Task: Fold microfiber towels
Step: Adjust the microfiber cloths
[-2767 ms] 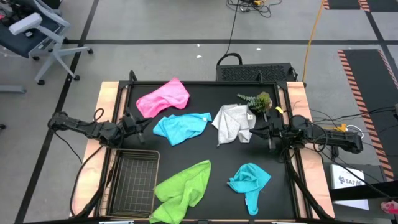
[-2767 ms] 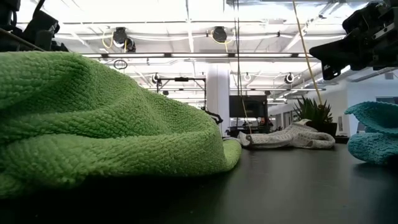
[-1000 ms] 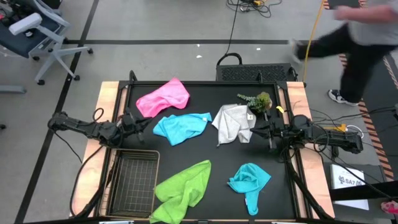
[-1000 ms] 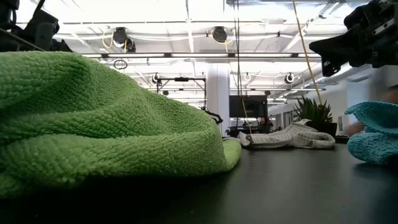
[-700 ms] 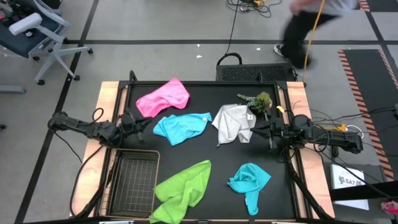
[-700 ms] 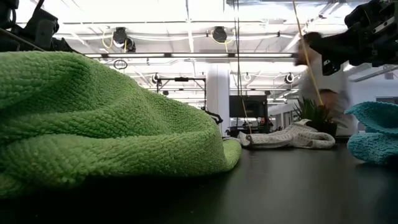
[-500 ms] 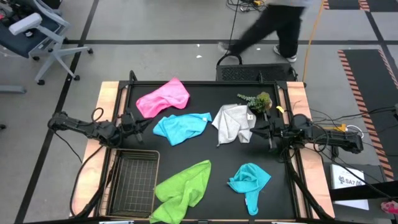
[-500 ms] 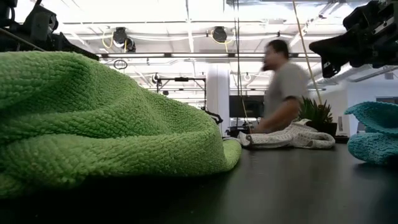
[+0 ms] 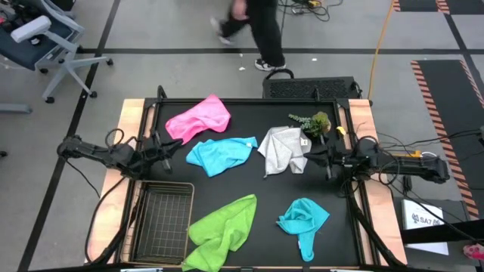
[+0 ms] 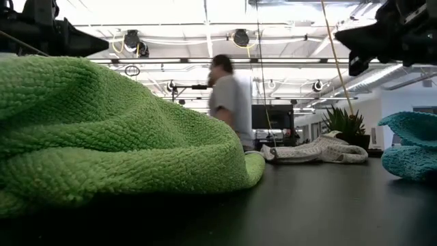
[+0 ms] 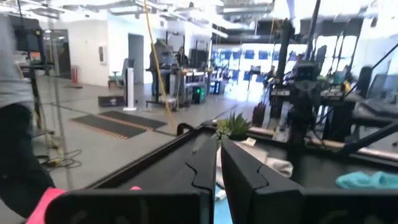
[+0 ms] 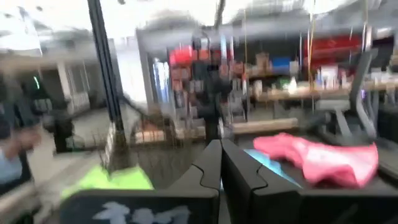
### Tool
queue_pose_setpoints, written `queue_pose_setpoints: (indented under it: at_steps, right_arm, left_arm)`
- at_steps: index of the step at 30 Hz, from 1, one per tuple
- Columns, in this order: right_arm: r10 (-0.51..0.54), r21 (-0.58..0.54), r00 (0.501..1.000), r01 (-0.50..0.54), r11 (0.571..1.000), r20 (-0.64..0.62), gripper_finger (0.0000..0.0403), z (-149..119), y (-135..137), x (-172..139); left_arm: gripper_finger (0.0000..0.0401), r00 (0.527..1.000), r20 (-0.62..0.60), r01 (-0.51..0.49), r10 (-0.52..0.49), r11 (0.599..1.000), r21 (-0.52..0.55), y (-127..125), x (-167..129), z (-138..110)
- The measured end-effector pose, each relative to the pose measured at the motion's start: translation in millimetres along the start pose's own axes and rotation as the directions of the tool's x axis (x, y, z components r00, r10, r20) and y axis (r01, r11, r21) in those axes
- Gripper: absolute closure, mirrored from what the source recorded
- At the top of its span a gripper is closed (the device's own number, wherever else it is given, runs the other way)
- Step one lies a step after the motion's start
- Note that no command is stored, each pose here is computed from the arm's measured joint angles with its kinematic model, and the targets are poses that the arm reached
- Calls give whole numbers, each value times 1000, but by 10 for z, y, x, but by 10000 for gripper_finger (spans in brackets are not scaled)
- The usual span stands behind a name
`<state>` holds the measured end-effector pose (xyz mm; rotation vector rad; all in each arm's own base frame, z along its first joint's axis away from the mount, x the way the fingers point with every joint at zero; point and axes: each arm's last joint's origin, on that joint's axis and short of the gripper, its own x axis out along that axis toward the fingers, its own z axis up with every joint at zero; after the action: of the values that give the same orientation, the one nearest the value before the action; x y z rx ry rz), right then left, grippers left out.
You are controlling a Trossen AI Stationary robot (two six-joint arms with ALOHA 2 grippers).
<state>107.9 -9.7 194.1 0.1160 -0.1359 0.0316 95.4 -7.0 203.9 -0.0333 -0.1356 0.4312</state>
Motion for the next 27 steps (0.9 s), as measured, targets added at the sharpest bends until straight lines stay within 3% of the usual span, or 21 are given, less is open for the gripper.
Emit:
queue_pose_setpoints:
  at_steps: [3,8,10,12,16,21,27]
  right_arm:
    - [-62,-46,997,60,997,-40,403,347,16,97]
    - [-220,-155,929,181,971,-297,403,773,-18,438]
    - [-310,-203,856,245,948,-414,403,883,-53,605]
    - [-381,-255,751,286,924,-539,403,926,-93,767]
    - [-421,-292,550,310,905,-721,403,876,-159,1054]
    - [-410,-279,378,355,892,-830,403,618,-226,1257]
    - [-392,-265,193,472,841,-900,403,174,-284,1269]
  left_arm:
    - [375,998,-51,-25,28,999,48,-23,49,219]
    - [375,973,-205,-67,107,979,193,-137,230,649]
    - [375,947,-283,-81,152,965,250,-199,319,752]
    - [375,914,-354,-96,197,954,282,-256,411,822]
    - [375,827,-481,-151,292,939,310,-317,570,802]
    - [375,698,-580,-286,421,906,313,-274,704,592]
    - [375,575,-628,-392,524,851,351,-203,856,382]
